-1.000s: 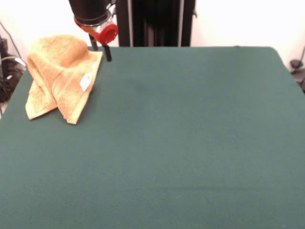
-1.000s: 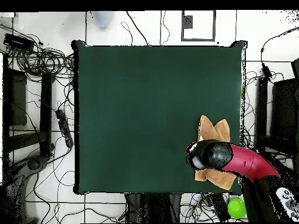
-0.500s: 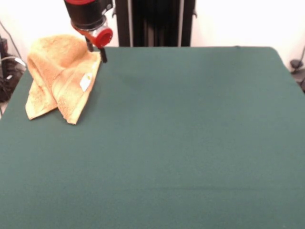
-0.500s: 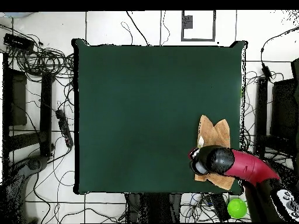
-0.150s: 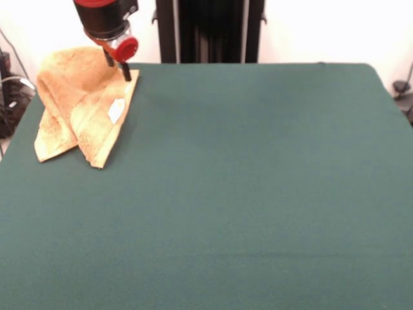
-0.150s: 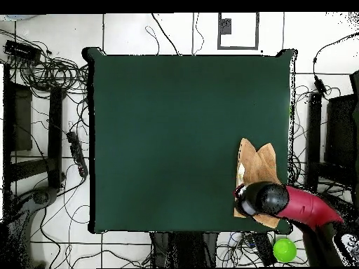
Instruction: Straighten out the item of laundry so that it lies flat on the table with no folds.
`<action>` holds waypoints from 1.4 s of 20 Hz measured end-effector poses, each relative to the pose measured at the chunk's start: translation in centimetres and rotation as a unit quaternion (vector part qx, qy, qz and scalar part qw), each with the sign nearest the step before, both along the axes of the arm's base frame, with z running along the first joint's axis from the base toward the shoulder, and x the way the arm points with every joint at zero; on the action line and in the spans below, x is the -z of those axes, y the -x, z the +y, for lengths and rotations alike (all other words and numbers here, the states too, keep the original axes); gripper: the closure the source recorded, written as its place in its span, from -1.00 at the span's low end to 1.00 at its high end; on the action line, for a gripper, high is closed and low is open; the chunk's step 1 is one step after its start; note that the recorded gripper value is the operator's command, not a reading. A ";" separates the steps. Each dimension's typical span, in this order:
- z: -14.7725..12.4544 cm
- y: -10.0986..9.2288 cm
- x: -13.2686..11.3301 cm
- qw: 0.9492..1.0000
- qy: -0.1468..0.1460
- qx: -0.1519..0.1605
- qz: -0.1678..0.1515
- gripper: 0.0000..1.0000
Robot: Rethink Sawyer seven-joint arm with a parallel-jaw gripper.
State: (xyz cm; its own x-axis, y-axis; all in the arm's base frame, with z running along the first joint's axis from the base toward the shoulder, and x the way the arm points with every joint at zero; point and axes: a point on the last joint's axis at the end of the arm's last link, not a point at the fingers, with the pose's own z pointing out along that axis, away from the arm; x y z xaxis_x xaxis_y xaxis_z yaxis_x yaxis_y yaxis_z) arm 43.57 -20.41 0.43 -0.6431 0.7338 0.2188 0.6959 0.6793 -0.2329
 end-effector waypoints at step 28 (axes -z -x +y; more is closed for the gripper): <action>0.9 1.6 4.0 0.999 0.007 -0.037 -0.024 -1.00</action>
